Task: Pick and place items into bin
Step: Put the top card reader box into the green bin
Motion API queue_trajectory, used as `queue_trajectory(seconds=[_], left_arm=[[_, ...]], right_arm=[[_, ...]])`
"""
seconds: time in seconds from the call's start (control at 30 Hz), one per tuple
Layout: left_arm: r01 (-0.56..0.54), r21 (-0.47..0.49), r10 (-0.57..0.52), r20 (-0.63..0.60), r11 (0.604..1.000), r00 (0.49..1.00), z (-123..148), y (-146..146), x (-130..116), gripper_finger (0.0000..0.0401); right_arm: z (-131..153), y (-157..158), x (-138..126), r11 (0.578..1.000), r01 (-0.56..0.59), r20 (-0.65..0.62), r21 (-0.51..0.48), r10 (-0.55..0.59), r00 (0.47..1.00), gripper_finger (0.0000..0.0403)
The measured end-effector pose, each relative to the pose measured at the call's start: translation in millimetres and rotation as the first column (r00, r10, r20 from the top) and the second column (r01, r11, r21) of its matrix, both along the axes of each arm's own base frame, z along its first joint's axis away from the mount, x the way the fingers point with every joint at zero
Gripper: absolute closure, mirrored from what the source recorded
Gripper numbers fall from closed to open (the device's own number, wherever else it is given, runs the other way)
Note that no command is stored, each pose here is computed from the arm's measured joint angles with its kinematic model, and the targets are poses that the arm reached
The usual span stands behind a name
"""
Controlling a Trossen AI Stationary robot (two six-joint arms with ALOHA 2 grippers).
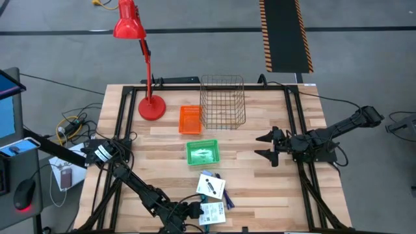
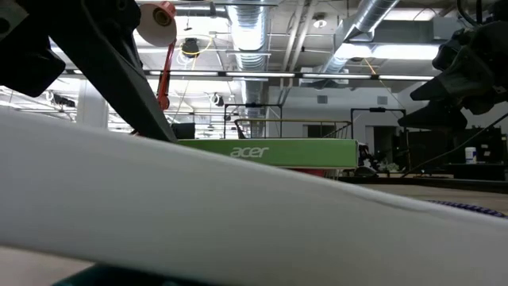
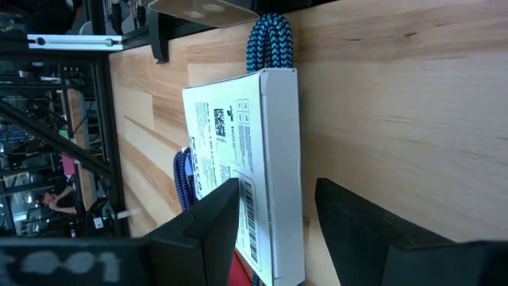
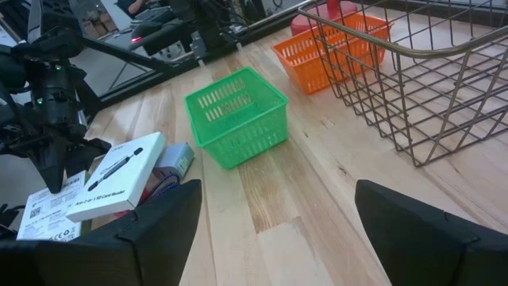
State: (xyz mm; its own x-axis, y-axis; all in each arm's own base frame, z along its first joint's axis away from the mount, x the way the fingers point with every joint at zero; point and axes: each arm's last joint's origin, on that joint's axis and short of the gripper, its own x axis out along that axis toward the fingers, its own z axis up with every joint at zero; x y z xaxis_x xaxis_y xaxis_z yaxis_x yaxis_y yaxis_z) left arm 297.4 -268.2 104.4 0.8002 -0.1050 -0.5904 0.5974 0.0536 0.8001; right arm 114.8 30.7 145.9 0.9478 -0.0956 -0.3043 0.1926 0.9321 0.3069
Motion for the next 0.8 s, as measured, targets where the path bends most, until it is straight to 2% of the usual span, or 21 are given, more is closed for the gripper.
queue_trajectory(seconds=[0.8], left_arm=[[-0.001,0.008,0.001,0.001,1.0,1.0,-0.1,1.9,1.7,0.0241]], right_arm=[[0.1,0.0,0.0,1.0,0.0,0.0,0.0,0.0,1.0,0.0076]])
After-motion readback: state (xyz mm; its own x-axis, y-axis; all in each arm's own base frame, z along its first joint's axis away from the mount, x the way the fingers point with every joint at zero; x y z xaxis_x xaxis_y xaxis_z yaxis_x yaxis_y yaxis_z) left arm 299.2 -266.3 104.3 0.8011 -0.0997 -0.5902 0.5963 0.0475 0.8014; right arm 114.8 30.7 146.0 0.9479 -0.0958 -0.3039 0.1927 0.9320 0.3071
